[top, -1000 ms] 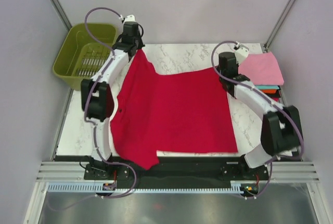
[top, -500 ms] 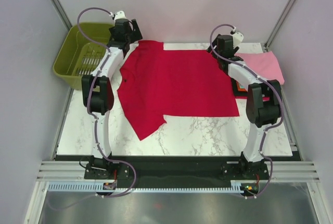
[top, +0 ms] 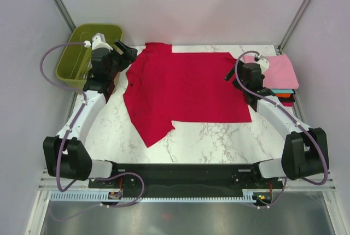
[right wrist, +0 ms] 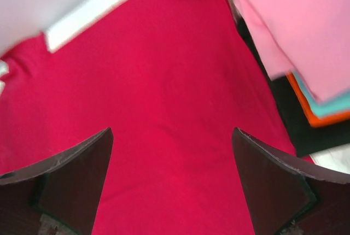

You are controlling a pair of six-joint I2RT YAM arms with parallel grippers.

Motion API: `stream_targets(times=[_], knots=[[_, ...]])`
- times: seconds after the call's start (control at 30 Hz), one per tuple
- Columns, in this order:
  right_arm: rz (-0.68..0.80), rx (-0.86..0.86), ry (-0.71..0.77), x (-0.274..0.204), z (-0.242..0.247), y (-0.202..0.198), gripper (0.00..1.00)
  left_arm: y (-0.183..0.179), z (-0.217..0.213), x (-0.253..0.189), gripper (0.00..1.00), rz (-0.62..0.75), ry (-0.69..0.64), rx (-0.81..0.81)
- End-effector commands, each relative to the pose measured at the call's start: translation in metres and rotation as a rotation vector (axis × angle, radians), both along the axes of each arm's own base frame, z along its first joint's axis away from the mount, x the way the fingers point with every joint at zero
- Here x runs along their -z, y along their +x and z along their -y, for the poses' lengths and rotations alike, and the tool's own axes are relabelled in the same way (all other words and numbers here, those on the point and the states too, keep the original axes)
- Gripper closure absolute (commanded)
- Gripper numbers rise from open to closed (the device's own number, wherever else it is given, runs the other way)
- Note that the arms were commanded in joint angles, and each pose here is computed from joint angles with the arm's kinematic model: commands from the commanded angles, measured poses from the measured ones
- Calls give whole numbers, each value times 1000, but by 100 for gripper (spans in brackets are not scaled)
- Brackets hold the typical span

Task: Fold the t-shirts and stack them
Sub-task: Flatten the tshirt out, then fold the tshirt

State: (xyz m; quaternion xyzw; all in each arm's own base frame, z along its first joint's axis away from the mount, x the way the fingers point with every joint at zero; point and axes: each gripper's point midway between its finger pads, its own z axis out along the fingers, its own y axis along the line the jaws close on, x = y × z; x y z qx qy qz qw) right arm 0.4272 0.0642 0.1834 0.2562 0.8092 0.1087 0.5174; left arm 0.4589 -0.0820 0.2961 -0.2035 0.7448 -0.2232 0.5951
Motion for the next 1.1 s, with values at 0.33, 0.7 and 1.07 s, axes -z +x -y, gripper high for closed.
stream_targets(times=[0.33, 0.7, 1.07], knots=[[-208, 308, -24, 75, 57, -94, 24, -149, 34, 181, 14, -523, -273, -31], [-289, 339, 48, 121, 72, -101, 35, -182, 33, 214, 8, -654, -116, 15], [-387, 385, 77, 156, 84, -112, 47, -198, 33, 207, 10, -625, -122, 14]])
